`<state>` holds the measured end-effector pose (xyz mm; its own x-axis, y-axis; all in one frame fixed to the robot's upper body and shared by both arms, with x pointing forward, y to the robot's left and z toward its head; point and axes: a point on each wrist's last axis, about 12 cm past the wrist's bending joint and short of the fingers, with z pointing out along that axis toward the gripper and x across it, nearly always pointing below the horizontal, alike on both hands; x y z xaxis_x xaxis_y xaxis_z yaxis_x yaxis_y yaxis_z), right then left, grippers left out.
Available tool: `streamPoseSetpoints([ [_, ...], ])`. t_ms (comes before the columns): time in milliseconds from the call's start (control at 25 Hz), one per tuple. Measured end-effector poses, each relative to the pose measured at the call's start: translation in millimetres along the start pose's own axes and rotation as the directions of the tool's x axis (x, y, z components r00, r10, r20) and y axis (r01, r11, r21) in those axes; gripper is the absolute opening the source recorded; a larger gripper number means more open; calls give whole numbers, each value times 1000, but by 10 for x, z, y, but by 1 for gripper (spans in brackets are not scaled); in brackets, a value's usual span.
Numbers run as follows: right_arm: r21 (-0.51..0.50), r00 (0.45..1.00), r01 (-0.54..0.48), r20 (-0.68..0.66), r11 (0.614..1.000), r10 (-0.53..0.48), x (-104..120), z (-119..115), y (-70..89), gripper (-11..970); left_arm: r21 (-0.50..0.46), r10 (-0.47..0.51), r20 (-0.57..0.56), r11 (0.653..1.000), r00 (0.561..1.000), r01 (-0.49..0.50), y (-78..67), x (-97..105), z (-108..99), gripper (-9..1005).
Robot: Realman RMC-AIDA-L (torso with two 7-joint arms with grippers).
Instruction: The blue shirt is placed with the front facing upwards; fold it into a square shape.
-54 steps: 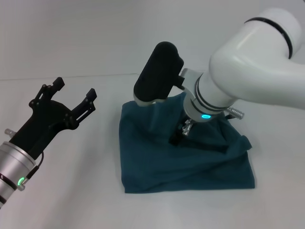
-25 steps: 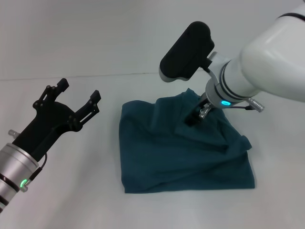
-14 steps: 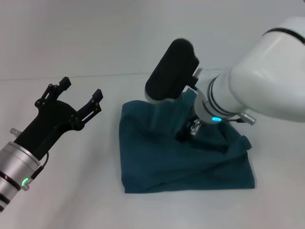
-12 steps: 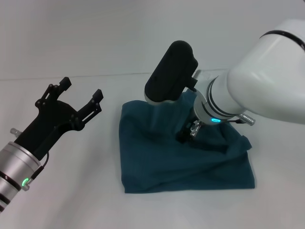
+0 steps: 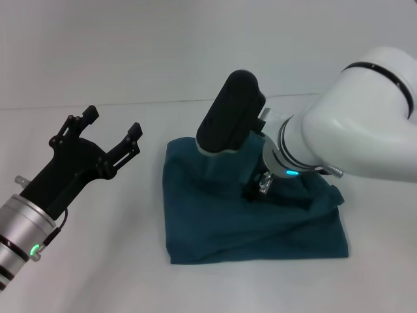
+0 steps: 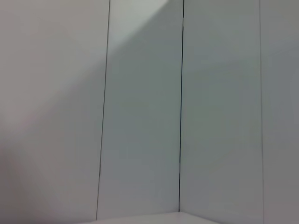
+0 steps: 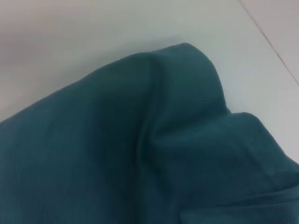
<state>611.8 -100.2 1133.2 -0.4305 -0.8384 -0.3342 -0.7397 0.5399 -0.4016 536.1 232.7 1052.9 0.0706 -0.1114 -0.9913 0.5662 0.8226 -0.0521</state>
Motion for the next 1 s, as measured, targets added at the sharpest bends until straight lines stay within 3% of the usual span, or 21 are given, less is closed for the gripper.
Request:
streamPoseSetpoints([
  [440,23,999,28,-24,999,-27,43,117,-19,792,13,-1,-3,1000,1000,1,-24,7,5,917],
  [1000,60,999,-49,-5,997,49,86,162,-246,791,14,0,-1,1000,1000,0,-25,4,7,919],
])
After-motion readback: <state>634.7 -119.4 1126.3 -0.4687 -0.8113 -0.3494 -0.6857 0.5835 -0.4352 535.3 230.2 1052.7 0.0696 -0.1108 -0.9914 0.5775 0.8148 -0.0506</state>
